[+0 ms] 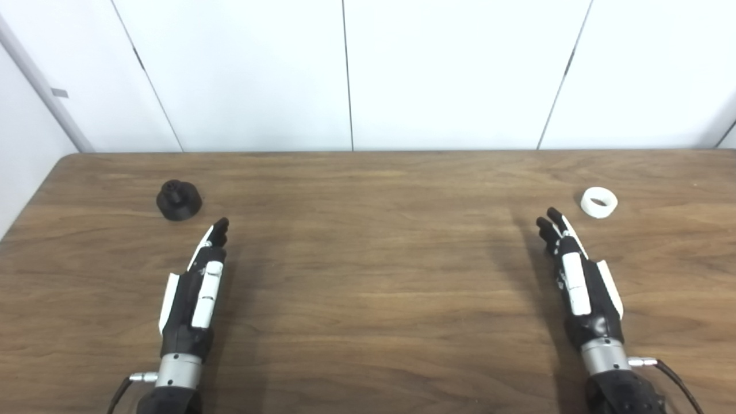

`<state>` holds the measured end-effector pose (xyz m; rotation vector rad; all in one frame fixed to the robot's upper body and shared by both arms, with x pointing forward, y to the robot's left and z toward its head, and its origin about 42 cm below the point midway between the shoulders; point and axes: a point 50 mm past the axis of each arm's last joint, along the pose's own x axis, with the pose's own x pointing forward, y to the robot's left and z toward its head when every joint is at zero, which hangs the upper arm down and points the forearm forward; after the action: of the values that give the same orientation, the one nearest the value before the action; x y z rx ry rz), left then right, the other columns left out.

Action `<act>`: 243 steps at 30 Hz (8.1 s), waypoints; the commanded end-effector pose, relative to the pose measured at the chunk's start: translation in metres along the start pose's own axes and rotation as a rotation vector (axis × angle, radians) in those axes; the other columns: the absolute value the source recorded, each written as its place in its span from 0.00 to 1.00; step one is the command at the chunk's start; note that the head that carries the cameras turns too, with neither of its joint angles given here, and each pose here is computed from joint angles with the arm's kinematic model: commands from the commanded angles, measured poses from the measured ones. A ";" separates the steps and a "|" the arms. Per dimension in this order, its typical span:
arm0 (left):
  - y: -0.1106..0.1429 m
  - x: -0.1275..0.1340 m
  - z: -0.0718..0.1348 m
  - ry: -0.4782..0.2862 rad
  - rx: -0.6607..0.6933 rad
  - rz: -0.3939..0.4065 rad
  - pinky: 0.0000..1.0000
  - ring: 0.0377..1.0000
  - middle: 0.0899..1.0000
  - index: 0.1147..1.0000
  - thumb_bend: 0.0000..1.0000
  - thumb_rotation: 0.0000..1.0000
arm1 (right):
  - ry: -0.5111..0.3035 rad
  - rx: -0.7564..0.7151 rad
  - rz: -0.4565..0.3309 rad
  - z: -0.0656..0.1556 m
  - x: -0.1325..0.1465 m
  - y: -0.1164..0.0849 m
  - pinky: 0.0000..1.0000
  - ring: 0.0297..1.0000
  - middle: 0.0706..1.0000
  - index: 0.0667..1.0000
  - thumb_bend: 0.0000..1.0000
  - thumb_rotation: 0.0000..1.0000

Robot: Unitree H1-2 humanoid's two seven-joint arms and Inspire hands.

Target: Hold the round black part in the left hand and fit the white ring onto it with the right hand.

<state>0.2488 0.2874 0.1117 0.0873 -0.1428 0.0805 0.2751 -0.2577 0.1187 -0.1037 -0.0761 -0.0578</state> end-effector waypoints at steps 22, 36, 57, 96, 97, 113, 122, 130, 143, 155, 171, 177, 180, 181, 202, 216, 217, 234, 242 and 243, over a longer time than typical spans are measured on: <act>-0.033 -0.007 -0.031 0.045 0.026 -0.010 1.00 1.00 0.97 0.94 0.43 0.86 | -0.038 0.022 0.044 -0.024 0.010 -0.042 1.00 0.96 0.94 0.97 0.60 1.00; -0.041 -0.008 -0.032 0.063 0.037 -0.004 1.00 1.00 0.98 0.96 0.47 0.89 | -0.060 0.004 0.086 -0.029 0.011 -0.048 1.00 0.98 0.96 1.00 0.57 1.00; -0.023 0.004 0.048 0.089 0.458 0.149 0.97 0.94 0.90 0.91 0.78 0.27 | -0.022 -0.002 0.069 -0.035 0.001 -0.056 1.00 0.94 0.92 0.95 0.59 1.00; 0.087 0.127 0.074 0.096 0.898 0.311 1.00 0.98 0.92 0.84 0.93 0.27 | -0.009 -0.018 0.061 -0.043 0.004 -0.047 0.96 0.91 0.89 0.92 0.66 0.93; 0.089 0.130 0.073 0.099 0.886 0.318 1.00 0.98 0.92 0.83 0.93 0.27 | -0.012 -0.021 0.062 -0.042 0.004 -0.047 0.96 0.91 0.89 0.92 0.67 0.94; 0.109 0.184 0.074 0.209 0.916 0.302 1.00 1.00 0.93 0.84 0.90 0.29 | -0.021 -0.022 0.063 -0.041 0.006 -0.042 0.97 0.91 0.89 0.92 0.67 0.94; 0.122 0.206 0.079 0.292 0.983 0.222 1.00 1.00 0.95 0.83 0.91 0.31 | -0.030 -0.029 0.060 -0.040 0.005 -0.038 0.94 0.90 0.88 0.92 0.66 0.94; 0.129 0.213 0.075 0.354 1.024 0.167 1.00 1.00 0.96 0.82 0.92 0.36 | -0.036 -0.037 0.059 -0.040 0.004 -0.036 0.93 0.90 0.88 0.92 0.65 0.95; 0.123 0.219 0.066 0.387 1.022 0.118 1.00 1.00 0.95 0.81 0.93 0.40 | -0.029 -0.041 0.056 -0.038 0.002 -0.033 0.95 0.91 0.88 0.92 0.66 0.96; 0.114 0.222 0.063 0.394 1.004 0.097 1.00 1.00 0.94 0.80 0.92 0.38 | -0.035 -0.039 0.058 -0.037 0.003 -0.031 0.95 0.90 0.88 0.92 0.67 0.96; 0.114 0.220 0.063 0.411 1.051 0.102 1.00 0.99 0.93 0.77 0.90 0.40 | -0.039 -0.034 0.060 -0.035 0.002 -0.030 0.97 0.90 0.88 0.92 0.66 0.96; 0.116 0.220 0.064 0.423 1.066 0.110 1.00 0.98 0.92 0.75 0.89 0.39 | -0.037 -0.041 0.060 -0.035 0.002 -0.030 0.95 0.90 0.89 0.92 0.66 0.96; 0.116 0.220 0.062 0.417 1.055 0.120 1.00 0.97 0.91 0.72 0.88 0.35 | -0.034 -0.041 0.061 -0.034 0.002 -0.030 0.95 0.90 0.89 0.92 0.66 0.96; 0.117 0.220 0.062 0.411 1.051 0.127 1.00 0.97 0.91 0.70 0.87 0.33 | -0.033 -0.039 0.060 -0.034 0.002 -0.030 0.95 0.90 0.89 0.92 0.66 0.96; 0.115 0.215 0.060 0.321 1.146 0.155 1.00 0.90 0.74 0.42 0.52 0.05 | -0.040 -0.028 0.065 -0.034 0.005 -0.031 0.98 0.90 0.89 0.92 0.63 0.97; 0.093 0.195 0.066 0.216 1.103 0.125 1.00 0.90 0.71 0.42 0.52 0.05 | -0.042 -0.026 0.071 -0.033 0.007 -0.028 0.97 0.90 0.89 0.92 0.65 0.97; 0.087 0.191 0.066 0.200 1.096 0.114 1.00 0.90 0.71 0.42 0.52 0.05 | -0.040 -0.027 0.069 -0.033 0.007 -0.028 0.97 0.90 0.89 0.92 0.65 0.97; -0.003 0.132 0.075 -0.027 1.109 -0.097 1.00 0.85 0.71 0.42 0.52 0.05 | -0.055 -0.041 0.063 -0.026 0.006 -0.020 0.95 0.89 0.89 0.92 0.64 0.98; -0.036 0.107 0.070 -0.103 1.103 -0.170 1.00 0.85 0.72 0.42 0.52 0.05 | -0.054 -0.034 0.063 -0.017 0.006 -0.007 0.99 0.90 0.88 0.92 0.66 0.97; -0.038 0.103 0.069 -0.104 1.093 -0.178 1.00 0.85 0.72 0.42 0.52 0.05 | -0.055 -0.030 0.062 -0.016 0.006 -0.004 1.00 0.90 0.89 0.92 0.66 0.98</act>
<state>0.3432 0.2558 0.1726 1.1807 -0.0770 -0.0525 0.2928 -0.2736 0.1196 -0.1726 -0.1762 0.0184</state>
